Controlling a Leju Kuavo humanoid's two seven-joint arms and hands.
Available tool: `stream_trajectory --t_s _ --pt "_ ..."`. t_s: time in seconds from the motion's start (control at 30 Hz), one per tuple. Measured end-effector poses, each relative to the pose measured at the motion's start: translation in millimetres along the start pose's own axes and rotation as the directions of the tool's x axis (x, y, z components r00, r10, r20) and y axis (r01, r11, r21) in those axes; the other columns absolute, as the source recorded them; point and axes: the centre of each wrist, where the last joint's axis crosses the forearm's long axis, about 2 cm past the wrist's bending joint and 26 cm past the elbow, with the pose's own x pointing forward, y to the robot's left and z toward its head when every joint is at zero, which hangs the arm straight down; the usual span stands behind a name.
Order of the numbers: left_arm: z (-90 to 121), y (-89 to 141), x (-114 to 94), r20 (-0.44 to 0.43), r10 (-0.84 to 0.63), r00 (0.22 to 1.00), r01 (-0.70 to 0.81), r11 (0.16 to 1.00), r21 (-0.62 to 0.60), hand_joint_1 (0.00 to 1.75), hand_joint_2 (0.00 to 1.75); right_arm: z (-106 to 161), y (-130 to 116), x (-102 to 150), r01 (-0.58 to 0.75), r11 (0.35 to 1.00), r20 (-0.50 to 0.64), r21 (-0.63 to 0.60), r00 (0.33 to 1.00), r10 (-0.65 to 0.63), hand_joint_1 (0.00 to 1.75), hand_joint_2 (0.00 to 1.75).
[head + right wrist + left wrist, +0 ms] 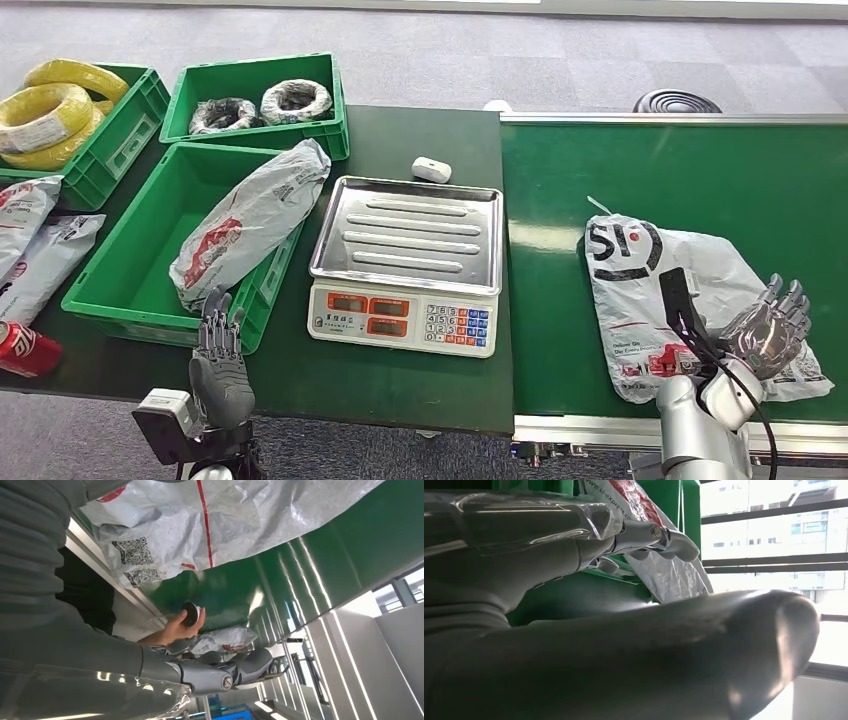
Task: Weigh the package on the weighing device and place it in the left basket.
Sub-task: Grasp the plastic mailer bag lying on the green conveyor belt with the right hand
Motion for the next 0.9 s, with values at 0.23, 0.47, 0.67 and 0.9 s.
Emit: stream_trajectory --t_s 0.23,0.47,0.67,0.9 --pt "-0.3 1.8 -0.7 -0.005 0.001 1.000 -0.001 1.000 -0.020 0.00 0.00 -18.8 3.8 -13.1 0.018 0.998 -0.080 0.066 0.997 -0.013 0.00 1.75" --pt "-0.1 3.7 -1.9 -0.002 -0.010 1.000 0.010 1.000 -0.026 0.00 0.00 -25.1 7.4 -12.9 0.036 0.991 -0.149 0.132 0.989 -0.016 0.00 1.75" --pt "0.9 4.6 -3.0 -0.003 -0.027 1.000 0.027 0.999 -0.019 0.00 0.00 -17.4 13.9 4.4 0.151 0.965 -0.152 0.215 0.981 -0.119 0.00 1.75" --pt "-1.4 3.7 -4.2 0.001 -0.046 0.999 0.046 0.999 -0.011 0.00 0.00 15.5 23.3 50.6 0.329 0.917 -0.074 0.224 0.944 -0.320 0.00 1.75"
